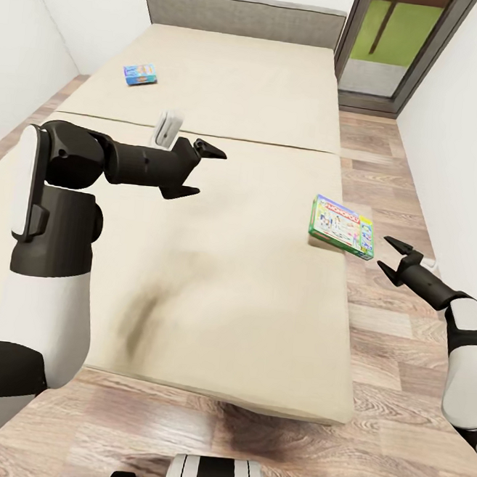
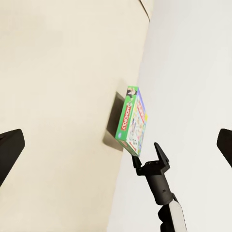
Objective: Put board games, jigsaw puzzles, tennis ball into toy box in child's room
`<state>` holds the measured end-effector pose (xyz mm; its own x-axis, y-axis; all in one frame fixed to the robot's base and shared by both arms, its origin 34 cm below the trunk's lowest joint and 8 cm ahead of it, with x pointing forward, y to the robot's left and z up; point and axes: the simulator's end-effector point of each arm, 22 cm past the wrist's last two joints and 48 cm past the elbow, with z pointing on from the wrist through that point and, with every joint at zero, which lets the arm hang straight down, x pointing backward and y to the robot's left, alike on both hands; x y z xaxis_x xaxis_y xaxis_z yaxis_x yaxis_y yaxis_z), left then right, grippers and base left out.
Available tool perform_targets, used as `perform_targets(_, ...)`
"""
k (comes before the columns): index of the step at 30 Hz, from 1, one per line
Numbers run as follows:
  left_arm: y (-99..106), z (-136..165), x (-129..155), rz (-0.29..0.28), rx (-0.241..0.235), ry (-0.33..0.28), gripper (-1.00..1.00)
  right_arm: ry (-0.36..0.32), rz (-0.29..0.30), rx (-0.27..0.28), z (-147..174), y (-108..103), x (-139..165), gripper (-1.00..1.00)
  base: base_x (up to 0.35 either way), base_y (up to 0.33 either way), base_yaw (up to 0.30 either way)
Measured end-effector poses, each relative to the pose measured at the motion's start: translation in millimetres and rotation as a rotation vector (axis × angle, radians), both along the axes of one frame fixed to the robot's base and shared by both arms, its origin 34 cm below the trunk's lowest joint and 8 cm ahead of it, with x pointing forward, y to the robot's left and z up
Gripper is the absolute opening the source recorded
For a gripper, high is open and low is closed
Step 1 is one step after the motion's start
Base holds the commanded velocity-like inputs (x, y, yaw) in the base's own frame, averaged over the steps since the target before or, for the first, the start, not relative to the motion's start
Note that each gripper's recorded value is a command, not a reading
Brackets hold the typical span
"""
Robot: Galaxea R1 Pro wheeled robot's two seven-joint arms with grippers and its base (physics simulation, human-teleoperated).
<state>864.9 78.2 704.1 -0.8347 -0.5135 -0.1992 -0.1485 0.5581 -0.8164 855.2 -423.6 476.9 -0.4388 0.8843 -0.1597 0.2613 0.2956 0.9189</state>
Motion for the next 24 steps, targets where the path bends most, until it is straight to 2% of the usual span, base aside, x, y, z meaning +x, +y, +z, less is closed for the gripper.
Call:
perform_targets(8, 0.2, -0.3, 0.0, 0.001, 0.001, 0.001, 1.00, 0.003, 0.000, 0.000, -0.7, -0.4, -0.9, 1.00, 0.000, 0.000, 0.022)
perform_targets(16, 0.0, 0.8, -0.2, 0.000, 0.001, -0.001, 1.00, 0.004, 0.000, -0.001, -0.5, -1.1, -1.6, 1.00, 0.000, 0.000, 0.130)
perform_targets(24, 0.0, 1.4, -0.3, 0.000, 0.001, -0.001, 1.00, 0.016, -0.001, 0.001, -6.1, -1.2, -7.5, 1.00, 0.000, 0.000, 0.057)
